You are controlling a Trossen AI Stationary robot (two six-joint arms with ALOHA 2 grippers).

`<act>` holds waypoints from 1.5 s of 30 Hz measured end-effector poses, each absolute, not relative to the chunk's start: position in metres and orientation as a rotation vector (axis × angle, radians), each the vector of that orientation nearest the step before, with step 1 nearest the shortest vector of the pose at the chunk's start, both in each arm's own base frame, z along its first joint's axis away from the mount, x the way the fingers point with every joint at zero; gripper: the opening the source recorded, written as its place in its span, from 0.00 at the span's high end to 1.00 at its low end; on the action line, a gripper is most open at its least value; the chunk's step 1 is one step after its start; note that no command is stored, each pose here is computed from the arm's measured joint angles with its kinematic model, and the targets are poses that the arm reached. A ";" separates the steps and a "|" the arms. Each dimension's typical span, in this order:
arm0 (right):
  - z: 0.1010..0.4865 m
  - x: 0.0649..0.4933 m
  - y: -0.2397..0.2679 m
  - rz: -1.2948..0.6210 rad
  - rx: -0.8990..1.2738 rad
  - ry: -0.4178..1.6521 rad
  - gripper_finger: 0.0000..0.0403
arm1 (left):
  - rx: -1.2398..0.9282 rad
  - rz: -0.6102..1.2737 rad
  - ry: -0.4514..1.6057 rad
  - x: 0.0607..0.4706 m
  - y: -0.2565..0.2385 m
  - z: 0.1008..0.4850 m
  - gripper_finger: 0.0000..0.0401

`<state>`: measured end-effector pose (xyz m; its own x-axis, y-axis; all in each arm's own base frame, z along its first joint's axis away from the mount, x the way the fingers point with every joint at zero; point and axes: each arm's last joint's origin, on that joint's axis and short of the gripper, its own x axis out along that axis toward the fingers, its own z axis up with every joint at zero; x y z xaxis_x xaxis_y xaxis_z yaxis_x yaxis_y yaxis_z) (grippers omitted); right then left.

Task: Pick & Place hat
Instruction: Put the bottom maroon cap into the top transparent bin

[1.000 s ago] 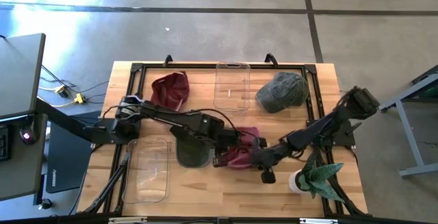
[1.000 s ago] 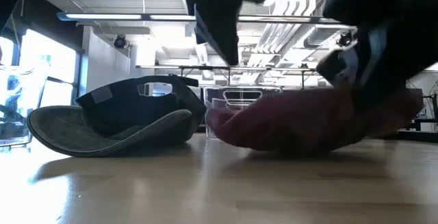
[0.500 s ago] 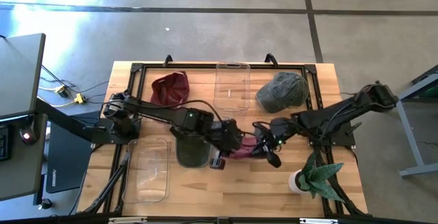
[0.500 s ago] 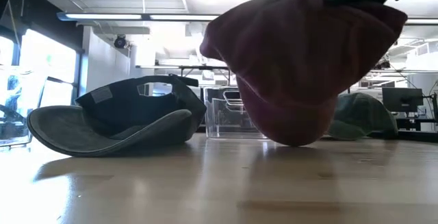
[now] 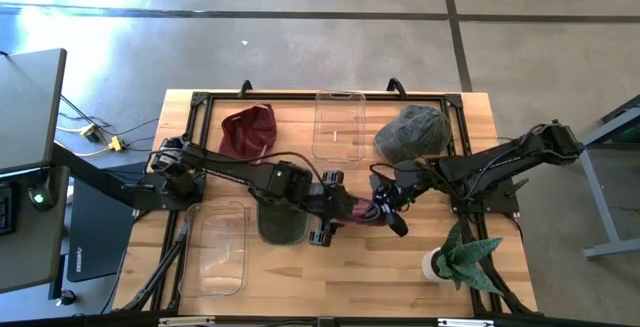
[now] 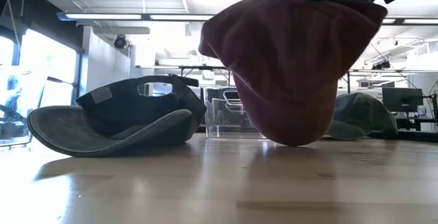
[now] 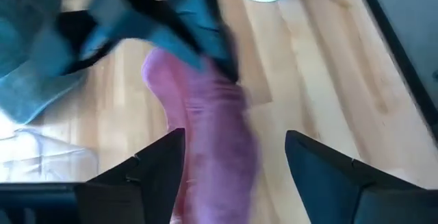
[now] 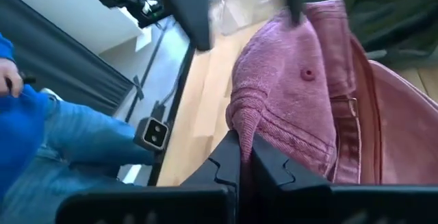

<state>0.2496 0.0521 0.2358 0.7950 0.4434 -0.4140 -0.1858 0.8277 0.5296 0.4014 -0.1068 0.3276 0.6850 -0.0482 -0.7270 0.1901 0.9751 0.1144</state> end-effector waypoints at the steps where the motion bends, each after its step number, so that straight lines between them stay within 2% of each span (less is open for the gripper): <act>1: 0.236 0.250 0.051 0.351 0.501 0.551 0.97 | 0.193 -0.138 0.808 0.401 -0.110 0.325 0.41; 11: 0.241 0.253 0.045 0.381 0.528 0.505 0.98 | 0.295 0.023 0.823 0.398 -0.117 0.301 0.58; 16: 0.241 0.253 0.045 0.385 0.546 0.512 0.96 | 0.259 -0.039 0.822 0.399 -0.119 0.301 0.70; 24: 0.241 0.253 0.046 0.392 0.553 0.516 0.94 | 0.193 -0.178 0.831 0.399 -0.122 0.301 0.98; 27: 0.242 0.253 0.045 0.397 0.557 0.516 0.85 | 0.190 -0.165 0.839 0.399 -0.118 0.301 0.97; 30: 0.248 0.249 0.040 0.435 0.571 0.506 0.73 | 0.167 -0.157 0.862 0.397 -0.111 0.303 0.97; 34: 0.273 0.240 0.034 0.462 0.533 0.444 0.55 | 0.091 -0.169 0.873 0.396 -0.103 0.306 0.99; 36: 0.285 0.232 0.036 0.438 0.474 0.455 0.50 | 0.044 -0.166 0.879 0.398 -0.099 0.306 0.99; 41: 0.303 0.218 0.057 0.311 0.283 0.622 0.47 | -0.036 -0.120 0.882 0.400 -0.089 0.306 1.00; 45: 0.303 0.215 0.078 0.205 0.276 0.708 0.47 | -0.061 -0.100 0.880 0.401 -0.084 0.306 1.00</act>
